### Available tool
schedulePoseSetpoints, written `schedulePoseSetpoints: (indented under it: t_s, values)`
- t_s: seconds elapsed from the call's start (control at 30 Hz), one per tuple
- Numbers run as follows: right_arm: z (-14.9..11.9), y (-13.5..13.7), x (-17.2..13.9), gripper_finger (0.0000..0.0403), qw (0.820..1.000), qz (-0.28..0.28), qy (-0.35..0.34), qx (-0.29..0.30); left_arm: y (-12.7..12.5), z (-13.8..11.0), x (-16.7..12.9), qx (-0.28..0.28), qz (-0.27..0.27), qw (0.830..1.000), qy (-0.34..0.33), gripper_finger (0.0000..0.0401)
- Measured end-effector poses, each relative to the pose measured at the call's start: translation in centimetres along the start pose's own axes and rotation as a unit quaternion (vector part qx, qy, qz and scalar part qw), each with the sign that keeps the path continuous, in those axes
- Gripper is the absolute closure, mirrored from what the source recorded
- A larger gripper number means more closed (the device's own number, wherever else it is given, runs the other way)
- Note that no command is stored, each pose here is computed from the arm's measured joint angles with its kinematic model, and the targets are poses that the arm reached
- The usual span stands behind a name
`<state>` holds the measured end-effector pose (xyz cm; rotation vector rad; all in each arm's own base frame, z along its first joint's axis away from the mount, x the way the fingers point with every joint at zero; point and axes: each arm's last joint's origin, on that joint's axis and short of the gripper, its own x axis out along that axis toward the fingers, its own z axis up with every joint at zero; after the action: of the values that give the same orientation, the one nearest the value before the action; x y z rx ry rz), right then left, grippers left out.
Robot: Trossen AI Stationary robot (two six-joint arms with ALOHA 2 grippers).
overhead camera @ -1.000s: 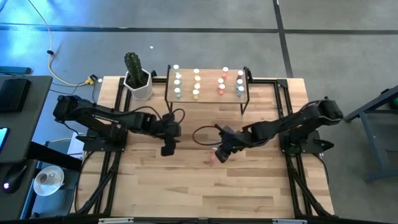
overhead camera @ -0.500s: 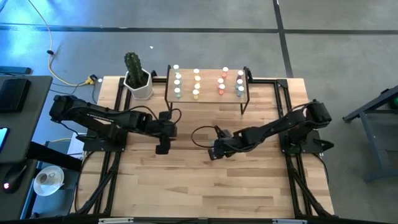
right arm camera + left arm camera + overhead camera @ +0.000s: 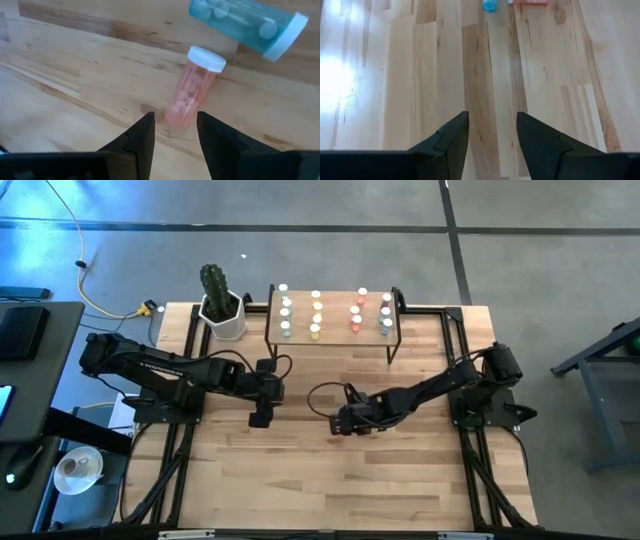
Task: Pick and place medicine bottles onto shelf by color
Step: Put the orange pill bottle on the shelf
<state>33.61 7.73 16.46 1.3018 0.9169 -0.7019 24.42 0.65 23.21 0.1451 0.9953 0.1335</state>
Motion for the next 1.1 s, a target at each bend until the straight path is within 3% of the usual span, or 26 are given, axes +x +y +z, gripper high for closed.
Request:
schedulePoseSetpoints:
  t_s: [0.3, 0.63, 1.1]
  values:
    - [0.4, -0.1, 0.0, 0.0262, 1.000, -0.007, 0.012, -0.002, 0.0, 0.0, 0.0, 0.013, 0.000, 1.000, 0.000, 0.0245]
    - [1.1, -0.2, 0.0, 0.0220, 1.000, -0.011, 0.007, 0.029, 0.0, 0.0, 0.0, 0.021, 0.000, 1.000, 0.000, 0.0245]
    - [0.8, -0.7, 3.3, 0.0220, 0.998, -0.033, 0.045, 0.013, 0.0, 0.0, 0.0, 0.021, -0.001, 1.000, 0.000, 0.0245]
